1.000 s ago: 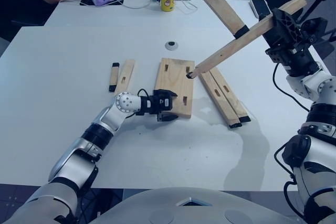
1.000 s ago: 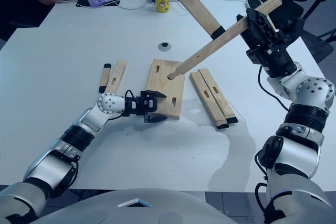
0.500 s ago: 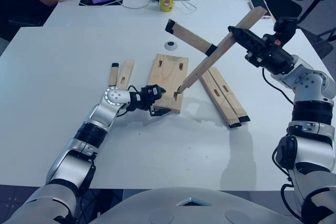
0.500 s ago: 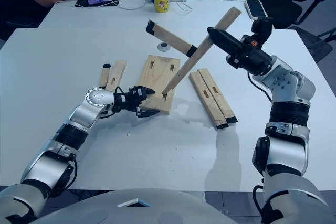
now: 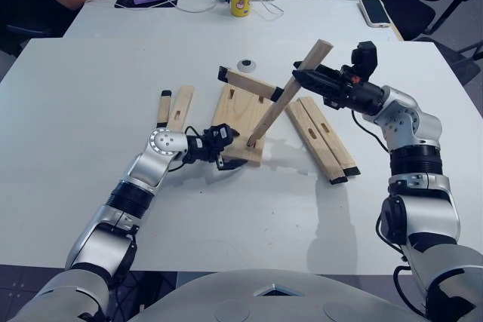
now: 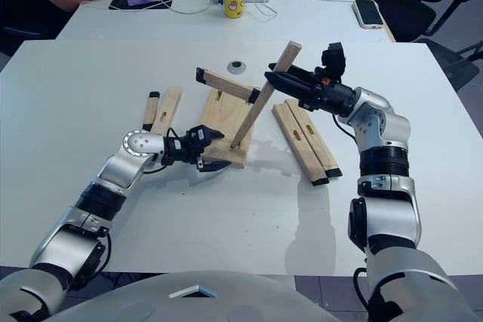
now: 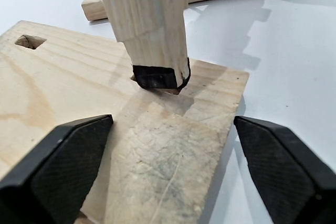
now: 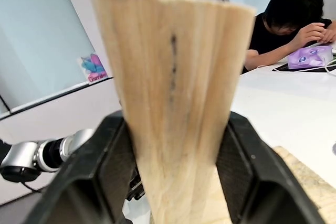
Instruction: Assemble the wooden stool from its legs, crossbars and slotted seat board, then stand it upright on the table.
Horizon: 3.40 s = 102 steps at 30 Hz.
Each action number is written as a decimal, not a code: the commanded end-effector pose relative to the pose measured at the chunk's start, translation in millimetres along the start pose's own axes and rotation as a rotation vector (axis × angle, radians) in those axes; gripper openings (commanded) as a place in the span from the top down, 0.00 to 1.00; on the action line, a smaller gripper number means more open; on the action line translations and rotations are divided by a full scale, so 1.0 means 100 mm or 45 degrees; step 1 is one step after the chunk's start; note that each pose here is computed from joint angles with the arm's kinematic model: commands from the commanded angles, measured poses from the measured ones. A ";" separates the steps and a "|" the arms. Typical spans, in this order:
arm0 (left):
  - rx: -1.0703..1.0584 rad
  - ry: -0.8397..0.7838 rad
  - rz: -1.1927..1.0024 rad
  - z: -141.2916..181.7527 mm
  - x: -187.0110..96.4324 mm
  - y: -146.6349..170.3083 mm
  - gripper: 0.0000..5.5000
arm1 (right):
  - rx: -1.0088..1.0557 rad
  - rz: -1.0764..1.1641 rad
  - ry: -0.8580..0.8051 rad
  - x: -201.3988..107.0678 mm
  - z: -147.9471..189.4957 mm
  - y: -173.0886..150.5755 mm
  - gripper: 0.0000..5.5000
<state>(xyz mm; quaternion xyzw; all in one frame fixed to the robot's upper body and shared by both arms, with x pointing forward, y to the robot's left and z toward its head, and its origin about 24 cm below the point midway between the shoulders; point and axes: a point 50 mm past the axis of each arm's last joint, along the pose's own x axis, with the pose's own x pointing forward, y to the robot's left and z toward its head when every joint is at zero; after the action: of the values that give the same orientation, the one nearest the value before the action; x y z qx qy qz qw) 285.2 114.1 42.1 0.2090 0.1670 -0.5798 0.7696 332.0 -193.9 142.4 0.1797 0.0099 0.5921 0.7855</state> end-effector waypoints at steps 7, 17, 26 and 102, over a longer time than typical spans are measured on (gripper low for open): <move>-0.148 0.155 -0.059 -0.35 0.03 -0.21 0.22 | -0.153 0.059 0.221 0.03 0.13 0.02 0.62; -0.159 0.166 -0.039 -0.39 0.01 -0.22 0.22 | -0.147 0.118 0.152 0.08 0.32 0.09 0.62; -0.166 0.166 -0.033 -0.40 0.02 -0.22 0.22 | -0.161 0.102 0.159 0.06 0.28 0.12 0.62; -0.410 0.170 0.159 -0.67 -0.09 -0.53 0.22 | -0.185 -0.091 0.568 -0.12 -1.19 0.54 0.62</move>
<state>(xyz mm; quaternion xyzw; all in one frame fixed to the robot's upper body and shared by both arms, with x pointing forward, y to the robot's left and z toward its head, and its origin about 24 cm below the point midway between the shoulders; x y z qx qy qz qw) 255.3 122.9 28.4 0.1385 0.1635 -0.5091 0.8336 276.0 -147.6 123.1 -0.0213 -0.0685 0.6016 0.7956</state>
